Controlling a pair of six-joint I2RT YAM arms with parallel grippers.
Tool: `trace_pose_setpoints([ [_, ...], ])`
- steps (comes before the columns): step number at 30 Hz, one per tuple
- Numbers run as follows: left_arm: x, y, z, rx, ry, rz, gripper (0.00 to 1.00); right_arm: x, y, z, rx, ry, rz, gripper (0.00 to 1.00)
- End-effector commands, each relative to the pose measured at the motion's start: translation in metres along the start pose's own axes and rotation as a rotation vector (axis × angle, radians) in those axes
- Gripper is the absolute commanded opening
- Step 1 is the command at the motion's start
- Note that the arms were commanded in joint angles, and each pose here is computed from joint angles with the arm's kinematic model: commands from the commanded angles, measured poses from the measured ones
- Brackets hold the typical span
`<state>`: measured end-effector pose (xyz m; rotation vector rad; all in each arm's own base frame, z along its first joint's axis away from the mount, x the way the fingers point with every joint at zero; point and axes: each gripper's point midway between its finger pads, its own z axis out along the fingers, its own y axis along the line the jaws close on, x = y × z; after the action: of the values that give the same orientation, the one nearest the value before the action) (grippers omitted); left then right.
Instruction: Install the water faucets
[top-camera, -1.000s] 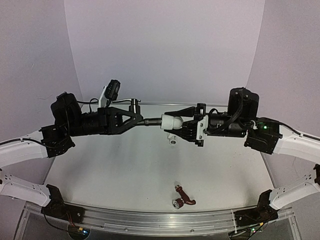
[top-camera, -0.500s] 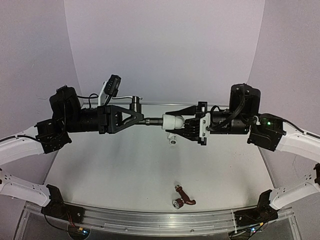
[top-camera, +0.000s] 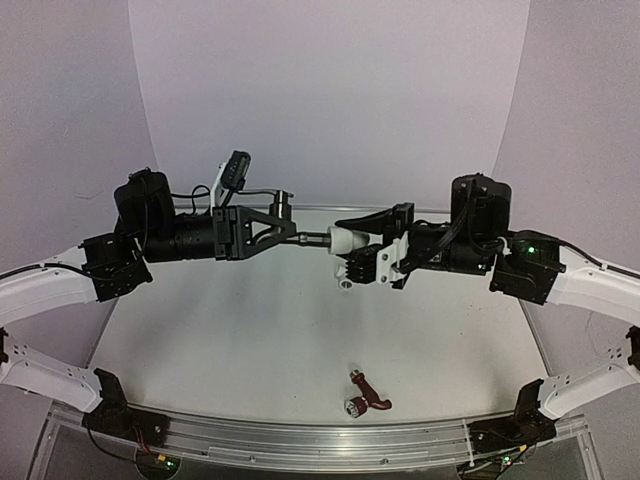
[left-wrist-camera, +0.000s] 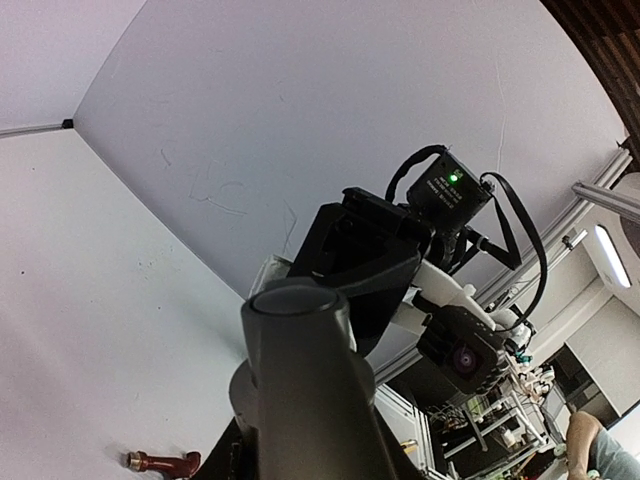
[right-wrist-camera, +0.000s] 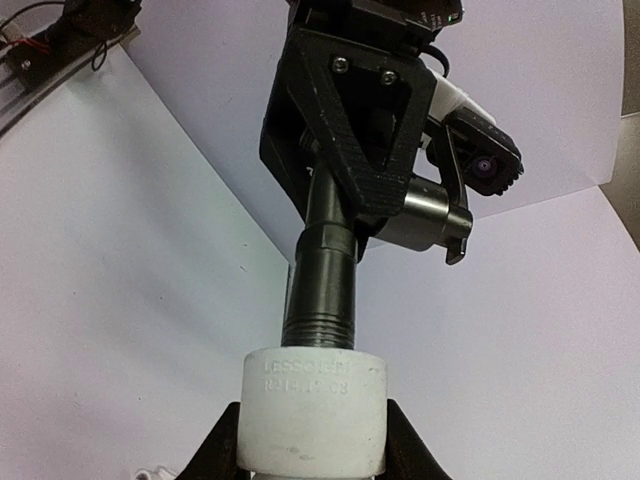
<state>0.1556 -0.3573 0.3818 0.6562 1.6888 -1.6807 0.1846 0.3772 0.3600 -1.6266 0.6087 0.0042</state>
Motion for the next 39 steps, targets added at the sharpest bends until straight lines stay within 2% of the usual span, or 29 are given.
trace_pose_setpoints([
  [1,0.012,-0.017,0.011,0.079,0.068,-0.030,0.00,-0.032,-0.048,-0.003,0.199,-0.110,-0.097,0.00],
  [5,0.015,-0.021,0.006,0.098,0.062,0.041,0.00,-0.038,-0.059,-0.004,0.190,-0.136,0.068,0.00],
  [13,0.014,-0.029,-0.005,0.076,0.048,0.208,0.00,-0.039,-0.035,0.003,0.010,-0.139,0.367,0.00],
  [23,0.029,-0.029,0.001,0.084,0.137,0.331,0.00,-0.057,-0.016,0.001,-0.168,-0.199,0.533,0.00],
  [39,0.052,-0.048,-0.006,0.143,0.159,0.659,0.00,-0.092,-0.030,-0.001,-0.421,-0.324,1.101,0.00],
])
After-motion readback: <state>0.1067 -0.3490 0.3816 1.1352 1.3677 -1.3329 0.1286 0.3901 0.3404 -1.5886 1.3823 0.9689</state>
